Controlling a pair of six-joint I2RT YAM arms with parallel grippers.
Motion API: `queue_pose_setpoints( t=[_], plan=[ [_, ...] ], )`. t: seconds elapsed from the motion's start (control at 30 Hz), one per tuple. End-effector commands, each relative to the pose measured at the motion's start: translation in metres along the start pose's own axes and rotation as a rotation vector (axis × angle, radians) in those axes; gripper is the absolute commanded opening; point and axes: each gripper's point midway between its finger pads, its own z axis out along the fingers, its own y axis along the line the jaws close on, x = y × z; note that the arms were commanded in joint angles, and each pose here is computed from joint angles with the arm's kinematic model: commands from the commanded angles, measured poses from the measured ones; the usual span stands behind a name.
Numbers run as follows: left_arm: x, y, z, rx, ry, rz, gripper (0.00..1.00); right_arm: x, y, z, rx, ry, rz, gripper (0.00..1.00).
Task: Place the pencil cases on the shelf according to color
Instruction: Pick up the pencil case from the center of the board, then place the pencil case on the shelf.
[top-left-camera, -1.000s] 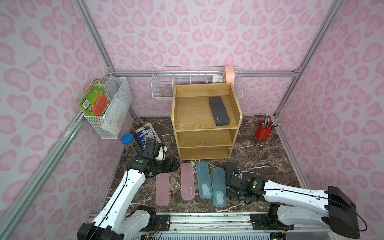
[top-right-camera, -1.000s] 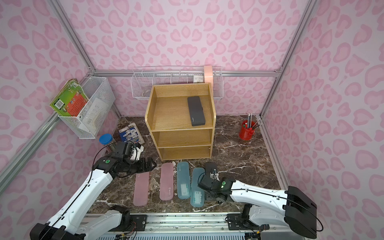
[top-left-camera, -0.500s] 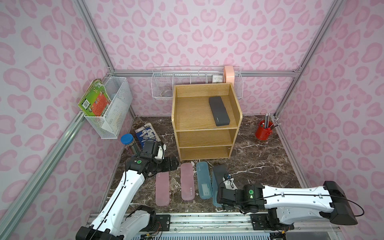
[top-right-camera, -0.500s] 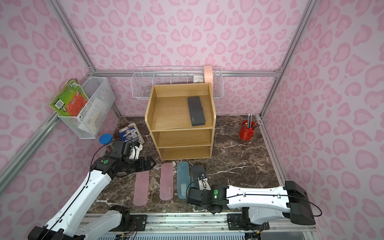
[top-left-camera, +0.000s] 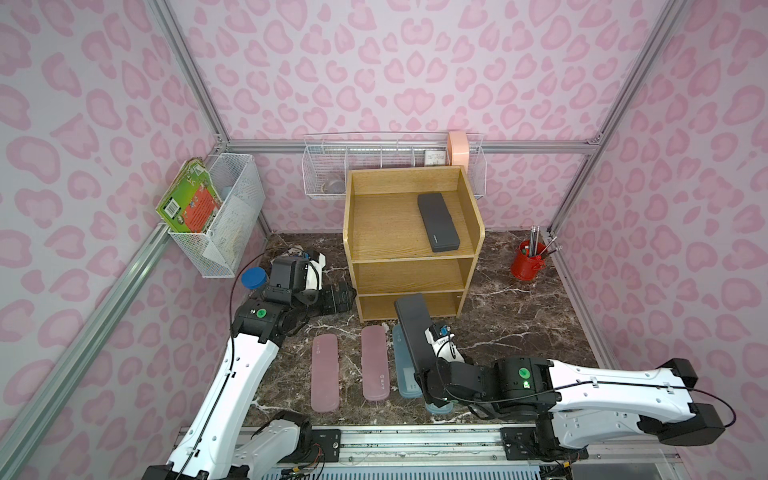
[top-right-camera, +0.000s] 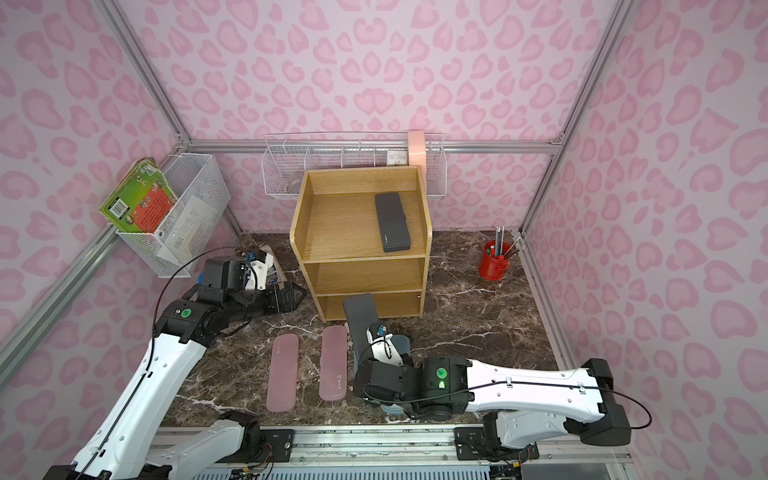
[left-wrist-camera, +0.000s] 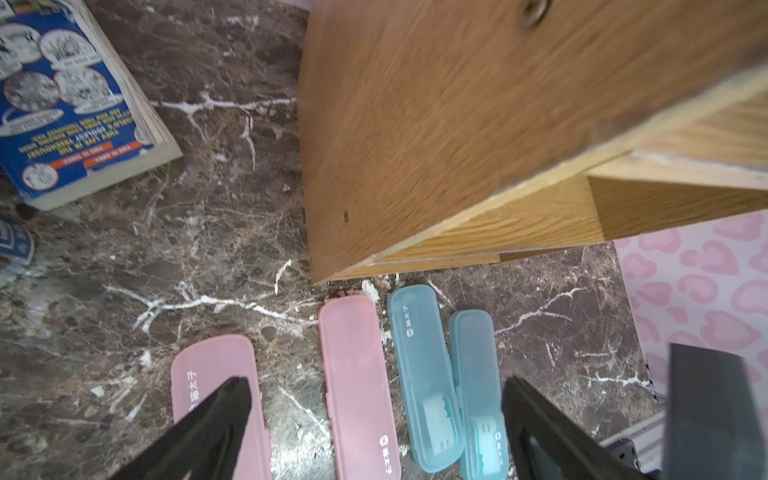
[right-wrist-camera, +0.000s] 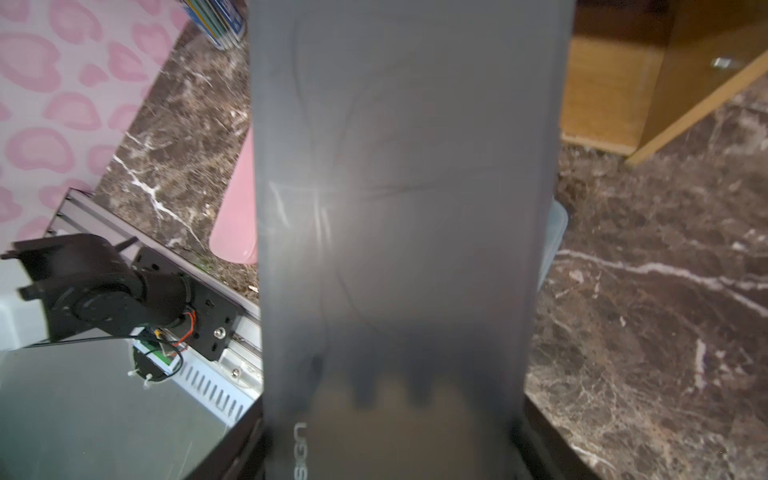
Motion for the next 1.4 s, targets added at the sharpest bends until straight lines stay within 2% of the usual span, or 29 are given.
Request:
queue_pose_setpoints(
  t=[0.0, 0.13, 0.27, 0.43, 0.7, 0.83, 1.07, 1.13, 1.2, 1.37],
  plan=[
    [-0.027, -0.001, -0.009, -0.028, -0.11, 0.06, 0.99, -0.045, 0.008, -0.015, -0.031, -0.146, -0.041, 0.4],
    [-0.046, -0.005, -0.016, -0.029, -0.189, 0.116, 0.99, -0.083, 0.008, -0.026, -0.058, -0.21, -0.02, 0.4],
    [-0.057, -0.004, -0.011, -0.043, -0.223, 0.15, 0.99, -0.138, 0.003, -0.031, -0.081, -0.289, 0.006, 0.4],
    [-0.048, 0.001, 0.004, -0.043, -0.19, 0.144, 0.99, -0.2, -0.001, -0.014, -0.108, -0.335, -0.026, 0.42],
    [-0.029, 0.009, 0.013, -0.037, -0.182, 0.162, 0.99, -0.278, -0.033, 0.025, 0.031, -0.349, 0.027, 0.41],
    [-0.024, 0.011, 0.015, -0.04, -0.17, 0.152, 0.99, -0.292, -0.038, 0.05, 0.075, -0.322, 0.04, 0.43],
    [-0.018, 0.008, 0.018, -0.012, -0.146, 0.143, 0.99, -0.29, -0.035, 0.087, 0.089, -0.257, 0.08, 0.49],
    [-0.017, 0.008, 0.018, -0.011, -0.144, 0.141, 0.99, -0.289, -0.036, 0.091, 0.092, -0.252, 0.092, 0.56],
    [-0.015, 0.008, 0.019, -0.005, -0.141, 0.139, 0.99, -0.289, -0.036, 0.093, 0.095, -0.252, 0.102, 0.67],
    [-0.013, 0.006, 0.02, 0.009, -0.132, 0.137, 0.99, -0.289, -0.034, 0.091, 0.088, -0.256, 0.108, 0.79]
  ],
)
